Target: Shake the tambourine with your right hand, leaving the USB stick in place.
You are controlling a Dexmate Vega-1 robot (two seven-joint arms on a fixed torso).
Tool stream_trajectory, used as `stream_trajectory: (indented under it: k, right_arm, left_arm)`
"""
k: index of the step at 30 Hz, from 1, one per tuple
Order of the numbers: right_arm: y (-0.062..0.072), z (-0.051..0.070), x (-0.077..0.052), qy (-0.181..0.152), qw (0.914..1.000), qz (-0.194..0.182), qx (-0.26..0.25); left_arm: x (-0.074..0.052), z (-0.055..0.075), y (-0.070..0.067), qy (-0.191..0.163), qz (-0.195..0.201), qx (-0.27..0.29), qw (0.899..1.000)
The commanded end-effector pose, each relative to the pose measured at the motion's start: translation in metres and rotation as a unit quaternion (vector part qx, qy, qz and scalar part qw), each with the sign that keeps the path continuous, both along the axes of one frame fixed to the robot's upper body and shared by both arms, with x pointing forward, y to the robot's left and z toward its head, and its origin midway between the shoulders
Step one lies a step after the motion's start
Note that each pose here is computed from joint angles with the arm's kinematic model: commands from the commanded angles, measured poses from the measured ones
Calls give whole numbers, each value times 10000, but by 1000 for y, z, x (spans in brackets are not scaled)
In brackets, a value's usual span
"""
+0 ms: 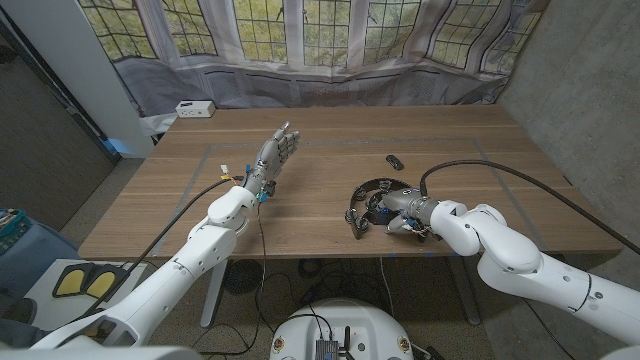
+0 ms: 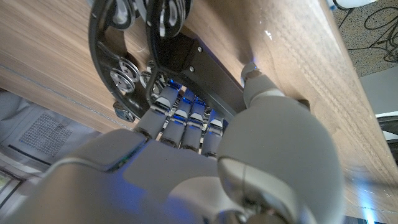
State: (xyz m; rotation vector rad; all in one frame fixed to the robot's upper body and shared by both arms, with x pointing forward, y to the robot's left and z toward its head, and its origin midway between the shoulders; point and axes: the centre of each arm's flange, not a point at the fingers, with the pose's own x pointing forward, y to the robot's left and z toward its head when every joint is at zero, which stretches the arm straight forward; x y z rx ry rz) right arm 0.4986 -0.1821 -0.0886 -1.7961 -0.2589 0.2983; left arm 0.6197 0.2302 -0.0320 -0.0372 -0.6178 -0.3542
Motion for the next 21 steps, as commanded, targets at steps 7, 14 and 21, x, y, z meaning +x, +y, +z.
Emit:
stream_trajectory:
  k: [7, 14, 21]
  right_arm:
    - [5, 14, -20, -398, 9990, 154, -129]
    - [6, 24, -28, -547, 9982, 198, -134]
    - [10, 33, -38, -695, 9972, 276, -95]
  left_arm:
    - [0, -3, 0, 32, -15, 5, 10000]
    - [-1, -3, 1, 17, -20, 10, 10000]
    - [-2, -3, 4, 13, -21, 8, 10000]
